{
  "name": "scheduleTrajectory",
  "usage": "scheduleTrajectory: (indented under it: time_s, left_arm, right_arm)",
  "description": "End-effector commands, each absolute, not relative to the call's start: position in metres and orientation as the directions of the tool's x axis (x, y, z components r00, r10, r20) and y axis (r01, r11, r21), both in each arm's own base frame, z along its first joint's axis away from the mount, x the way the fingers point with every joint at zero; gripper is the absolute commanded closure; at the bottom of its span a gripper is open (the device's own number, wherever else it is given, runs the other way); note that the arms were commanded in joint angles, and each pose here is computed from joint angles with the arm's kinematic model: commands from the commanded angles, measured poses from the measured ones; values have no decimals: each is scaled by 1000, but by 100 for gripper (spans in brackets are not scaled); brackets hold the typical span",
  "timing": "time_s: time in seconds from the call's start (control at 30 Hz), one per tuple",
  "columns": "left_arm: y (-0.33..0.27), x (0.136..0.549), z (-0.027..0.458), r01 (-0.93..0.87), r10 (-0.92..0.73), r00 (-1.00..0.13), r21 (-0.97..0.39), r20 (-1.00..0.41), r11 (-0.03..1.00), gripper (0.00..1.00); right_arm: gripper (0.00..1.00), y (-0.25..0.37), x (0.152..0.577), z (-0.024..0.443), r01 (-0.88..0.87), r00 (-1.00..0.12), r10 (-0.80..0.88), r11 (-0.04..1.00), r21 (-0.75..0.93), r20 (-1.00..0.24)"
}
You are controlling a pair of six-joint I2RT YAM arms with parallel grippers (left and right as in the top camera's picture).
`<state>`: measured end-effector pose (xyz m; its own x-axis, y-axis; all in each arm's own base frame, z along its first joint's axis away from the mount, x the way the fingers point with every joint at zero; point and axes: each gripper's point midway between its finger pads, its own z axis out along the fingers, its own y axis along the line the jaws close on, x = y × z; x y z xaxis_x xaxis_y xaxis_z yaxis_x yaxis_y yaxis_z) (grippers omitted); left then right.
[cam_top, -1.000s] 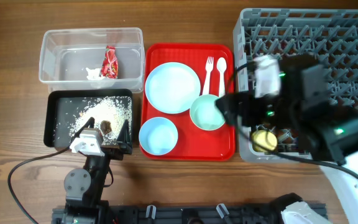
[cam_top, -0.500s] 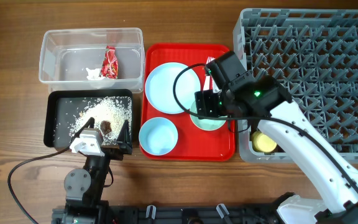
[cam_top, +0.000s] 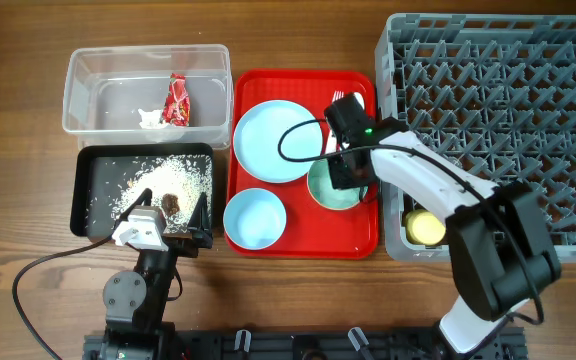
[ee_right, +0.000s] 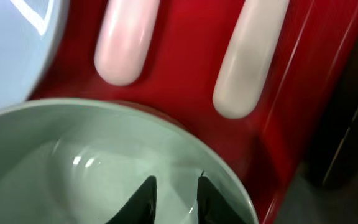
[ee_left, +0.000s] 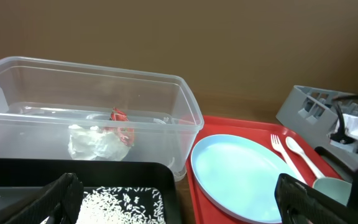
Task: Sort waste into correct bins and load items into the dishwasher rack
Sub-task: 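Reach the right gripper to the mint-green bowl and grasp its rim, then lift the mint-green bowl and place it in the rack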
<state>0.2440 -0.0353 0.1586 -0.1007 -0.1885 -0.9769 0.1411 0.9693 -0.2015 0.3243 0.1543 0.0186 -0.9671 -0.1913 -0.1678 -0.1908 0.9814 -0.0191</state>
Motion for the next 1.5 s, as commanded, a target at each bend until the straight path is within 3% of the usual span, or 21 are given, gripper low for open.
scheduleTrajectory:
  time_s: [0.0, 0.13, 0.17, 0.2, 0.23, 0.3, 0.4, 0.57, 0.63, 0.73, 0.77, 0.9, 1.03, 1.17, 1.2, 1.3, 1.37, 1.47]
  left_arm:
    - [-35, 244, 157, 145, -170, -101, -183, -980, 972, 0]
    - [-35, 244, 157, 145, -170, -101, -183, -980, 972, 0]
    - [-35, 244, 157, 145, -170, -101, -183, -980, 972, 0]
    - [-35, 244, 157, 145, -170, -101, -183, -980, 972, 0]
    - [-35, 244, 157, 145, -170, -101, -183, -980, 972, 0]
    - [-35, 244, 157, 145, -170, -101, -183, -980, 972, 0]
    - [-35, 244, 157, 145, -170, -101, -183, -980, 972, 0]
    - [-35, 244, 157, 145, -170, -101, -183, -980, 972, 0]
    - [-35, 244, 157, 145, -170, -101, -183, -980, 972, 0]
    - [-35, 244, 157, 145, -170, -101, -183, -980, 972, 0]
    - [-35, 244, 157, 145, -170, -101, -183, -980, 972, 0]
    - [-35, 244, 157, 145, -170, -101, -183, -980, 972, 0]
    - [-35, 244, 157, 145, -170, -101, -183, -980, 972, 0]
    - [-35, 244, 157, 145, -170, -101, -183, -980, 972, 0]
    - [-35, 244, 157, 145, -170, -101, -183, -980, 972, 0]
    - [-35, 244, 157, 145, -170, -101, -183, -980, 972, 0]
    - [-35, 244, 157, 145, -170, -101, -183, -980, 972, 0]
    - [-35, 244, 157, 145, -170, -101, -183, -980, 972, 0]
  right_arm:
    - [81, 151, 330, 39, -186, -956, -189, 982, -32, -226]
    - [79, 167, 331, 84, -254, -918, -220, 965, 62, -329]
    - [71, 165, 333, 103, -237, -904, -195, 969, 67, -380]
    - [55, 158, 338, 119, -220, -883, -181, 975, 40, -433]
    - [49, 153, 342, 123, -212, -871, -183, 977, 11, -456]
    - [45, 153, 347, 116, -235, -861, -218, 972, -20, -458]
    - [44, 149, 348, 71, -270, -891, -280, 960, -80, -358]
    - [54, 144, 335, 35, -283, -926, -298, 954, -96, -234]
    - [64, 145, 331, 34, -285, -929, -298, 955, -87, -221]
    - [66, 144, 317, 28, -297, -938, -303, 953, -62, -168]
    - [75, 140, 309, 22, -293, -943, -300, 954, -66, -142]
    - [93, 138, 307, 22, -289, -945, -297, 955, -72, -137]
    - [96, 132, 311, 43, -239, -951, -254, 965, -104, -173]
    - [96, 137, 321, 98, -219, -920, -226, 974, -60, -321]
    - [96, 137, 324, 129, -208, -887, -208, 977, -45, -412]
    - [96, 87, 332, 206, 88, -752, -10, 989, -115, -659]
    - [96, 39, 327, 255, 325, -600, 54, 928, -182, -798]
    - [96, -13, 310, 298, 563, -469, 1, 771, -298, -883]
